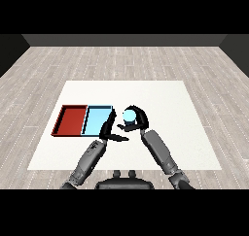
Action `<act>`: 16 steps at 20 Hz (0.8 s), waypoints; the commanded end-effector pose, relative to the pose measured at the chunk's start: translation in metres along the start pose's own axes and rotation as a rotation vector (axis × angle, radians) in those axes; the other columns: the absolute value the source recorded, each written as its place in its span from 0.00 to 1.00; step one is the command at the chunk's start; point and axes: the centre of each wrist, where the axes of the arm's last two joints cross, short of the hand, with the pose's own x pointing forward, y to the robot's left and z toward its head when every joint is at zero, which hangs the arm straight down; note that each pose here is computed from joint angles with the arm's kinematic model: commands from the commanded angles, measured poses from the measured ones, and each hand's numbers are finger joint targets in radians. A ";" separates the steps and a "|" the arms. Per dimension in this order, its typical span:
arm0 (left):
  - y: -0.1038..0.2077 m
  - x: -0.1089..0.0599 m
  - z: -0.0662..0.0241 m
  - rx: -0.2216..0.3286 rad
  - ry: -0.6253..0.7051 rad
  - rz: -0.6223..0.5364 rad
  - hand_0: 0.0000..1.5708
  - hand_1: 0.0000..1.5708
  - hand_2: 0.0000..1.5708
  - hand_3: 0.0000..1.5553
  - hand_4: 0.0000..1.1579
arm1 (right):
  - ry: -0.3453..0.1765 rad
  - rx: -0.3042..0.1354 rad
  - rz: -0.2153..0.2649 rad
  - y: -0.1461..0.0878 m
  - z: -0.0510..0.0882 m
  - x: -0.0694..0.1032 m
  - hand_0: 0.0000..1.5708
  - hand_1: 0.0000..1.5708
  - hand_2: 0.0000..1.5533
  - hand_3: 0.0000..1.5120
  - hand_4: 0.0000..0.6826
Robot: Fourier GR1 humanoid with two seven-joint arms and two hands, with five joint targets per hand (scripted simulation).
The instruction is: Pick the blue can and put it in the blue box
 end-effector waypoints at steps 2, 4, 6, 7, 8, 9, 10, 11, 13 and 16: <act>-0.005 -0.003 -0.0196 -0.004 0.013 -0.009 0.00 0.00 0.00 0.00 0.00 | -0.016 0.021 0.005 0.001 0.007 -0.005 0.89 0.89 0.93 0.93 0.99; -0.006 -0.012 -0.0160 -0.020 0.042 -0.012 0.00 0.00 0.00 0.00 0.00 | -0.011 0.039 0.002 0.005 -0.002 0.004 0.89 0.89 0.93 0.93 1.00; -0.006 -0.019 0.0073 -0.023 0.014 -0.005 0.00 0.00 0.00 0.00 0.00 | -0.028 0.023 -0.012 -0.001 -0.009 0.006 0.89 0.89 0.94 0.94 1.00; -0.016 -0.006 0.0009 -0.022 0.018 0.001 0.00 0.00 0.00 0.00 0.00 | -0.033 0.035 -0.034 0.008 -0.017 0.016 0.89 0.89 0.94 0.94 1.00; -0.011 -0.023 -0.0030 -0.021 0.027 -0.022 0.00 0.00 0.00 0.00 0.00 | -0.024 0.034 -0.012 0.025 0.001 0.003 0.89 0.89 0.93 0.93 0.99; -0.017 -0.007 0.0095 -0.033 0.038 0.008 0.00 0.00 0.00 0.00 0.00 | -0.041 0.056 -0.027 0.011 0.009 0.011 0.89 0.89 0.93 0.93 0.98; -0.001 -0.018 -0.0037 -0.027 0.025 0.004 0.00 0.00 0.00 0.00 0.00 | -0.007 0.046 -0.012 -0.003 0.005 -0.011 0.89 0.89 0.93 0.93 0.97; -0.005 -0.011 -0.0072 -0.036 0.018 0.006 0.00 0.00 0.00 0.00 0.00 | -0.014 0.053 -0.001 0.013 0.007 -0.001 0.89 0.89 0.92 0.93 0.96; -0.009 -0.011 -0.0060 -0.047 0.030 -0.001 0.00 0.00 0.00 0.00 0.00 | -0.020 0.057 0.020 0.018 -0.004 0.014 0.89 0.89 0.92 0.92 0.96; -0.018 -0.024 -0.0162 -0.037 0.011 -0.004 0.00 0.00 0.00 0.00 0.00 | -0.028 0.066 -0.005 0.018 -0.012 0.009 0.90 0.90 0.92 0.92 0.95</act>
